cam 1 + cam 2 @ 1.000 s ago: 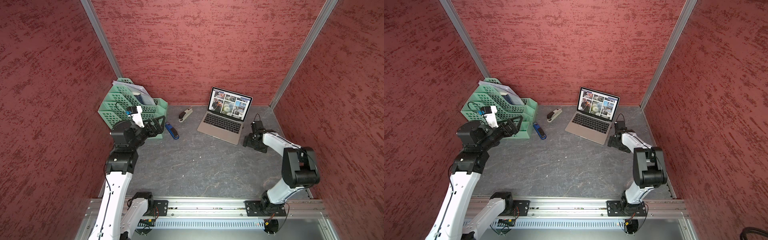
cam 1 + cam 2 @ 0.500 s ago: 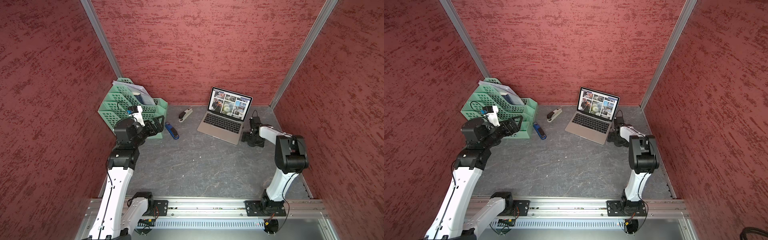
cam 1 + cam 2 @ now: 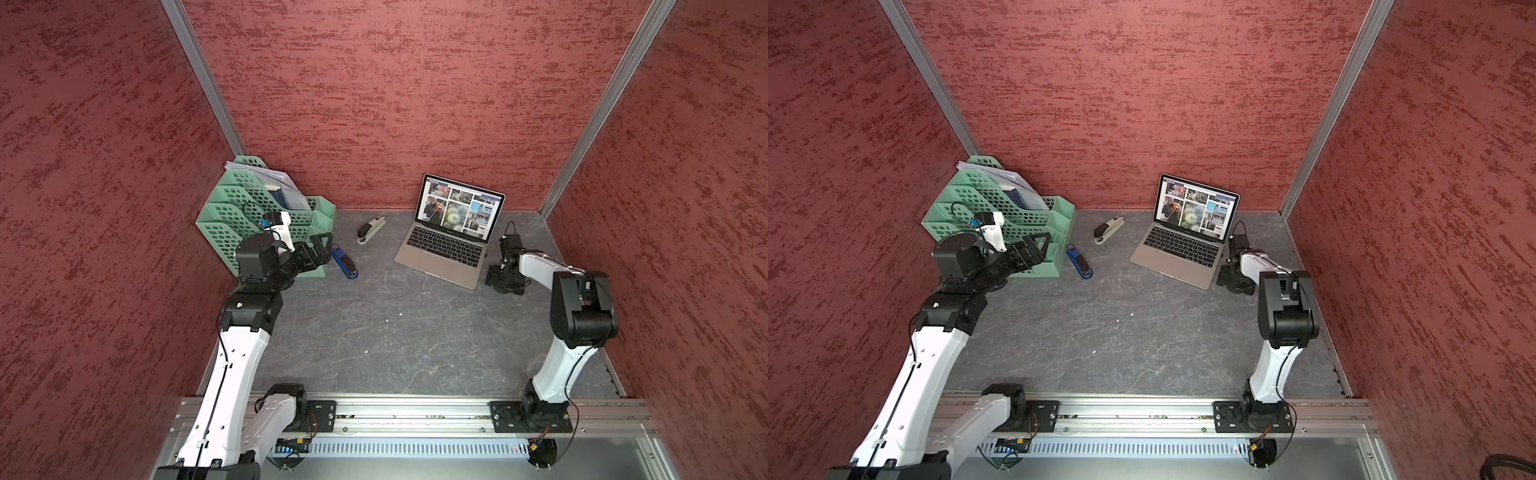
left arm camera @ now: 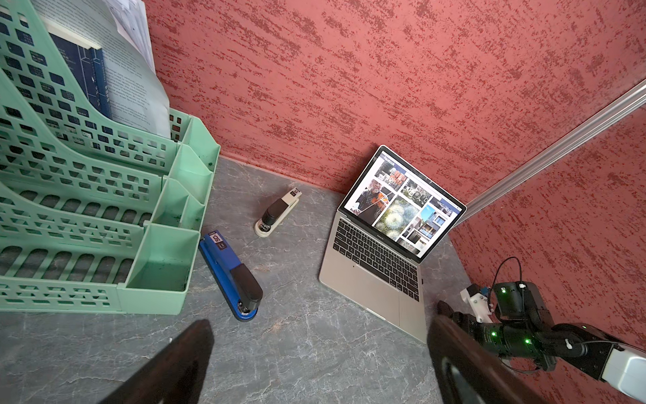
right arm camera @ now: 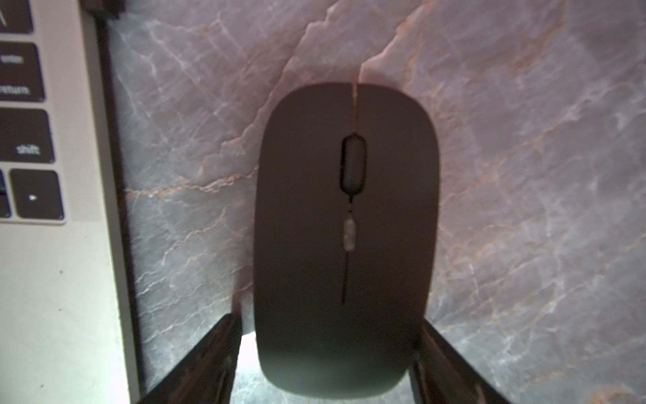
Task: Remove the wireless mouse receiver from the laptop
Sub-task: Pick up the mouse from the center of the board.
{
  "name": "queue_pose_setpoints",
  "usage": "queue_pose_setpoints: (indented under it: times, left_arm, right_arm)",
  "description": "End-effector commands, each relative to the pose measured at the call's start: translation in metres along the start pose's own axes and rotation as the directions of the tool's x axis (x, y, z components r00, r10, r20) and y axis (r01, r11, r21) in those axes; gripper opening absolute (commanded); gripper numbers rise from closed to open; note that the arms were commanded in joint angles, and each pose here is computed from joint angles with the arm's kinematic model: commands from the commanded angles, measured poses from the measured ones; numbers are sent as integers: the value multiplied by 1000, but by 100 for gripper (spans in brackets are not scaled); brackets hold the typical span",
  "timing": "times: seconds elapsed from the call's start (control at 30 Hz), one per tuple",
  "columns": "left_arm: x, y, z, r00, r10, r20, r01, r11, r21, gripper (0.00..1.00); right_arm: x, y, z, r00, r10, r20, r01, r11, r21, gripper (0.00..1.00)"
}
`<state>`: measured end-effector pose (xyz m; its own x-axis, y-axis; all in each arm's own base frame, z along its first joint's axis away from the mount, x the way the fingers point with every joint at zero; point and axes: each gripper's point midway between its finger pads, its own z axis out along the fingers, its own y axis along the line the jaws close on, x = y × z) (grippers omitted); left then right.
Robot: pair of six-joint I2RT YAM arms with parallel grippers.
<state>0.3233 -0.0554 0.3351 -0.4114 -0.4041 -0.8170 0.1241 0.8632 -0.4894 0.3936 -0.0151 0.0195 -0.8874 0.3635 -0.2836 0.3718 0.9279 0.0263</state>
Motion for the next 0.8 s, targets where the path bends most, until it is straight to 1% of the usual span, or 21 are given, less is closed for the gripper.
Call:
queue_pose_setpoints:
  times: [0.0, 0.17, 0.33, 0.47, 0.6, 0.7, 0.77]
  left_arm:
    - [-2, -2, 0, 1000, 12, 5, -12, 1000, -5, 100]
    - [2, -3, 3, 1000, 14, -7, -14, 1000, -8, 100]
    - [4, -6, 7, 1000, 17, -13, -18, 1000, -6, 100]
    - [7, -7, 14, 999, 5, -38, -5, 1000, -16, 100]
    - [12, -5, 26, 992, -41, -121, 35, 998, -52, 100]
    - [17, -11, 34, 982, -59, -181, 52, 998, -44, 100]
    - [20, -19, 39, 973, -71, -220, 67, 997, -25, 100]
  right_arm:
    - [0, -2, -4, 1000, -9, 4, 9, 1000, -8, 73]
    - [0, -2, -2, 1000, -16, 3, 16, 1000, -5, 64]
    - [2, -2, -1, 1000, -19, -1, 19, 1000, -8, 61]
    - [2, 1, -7, 999, -36, 13, 36, 999, -26, 58]
    - [1, 9, -33, 994, -96, 59, 100, 991, -85, 58]
    - [4, 24, -64, 974, -196, 117, 211, 967, -141, 58]
    - [8, 42, -85, 955, -253, 156, 280, 942, -185, 58]
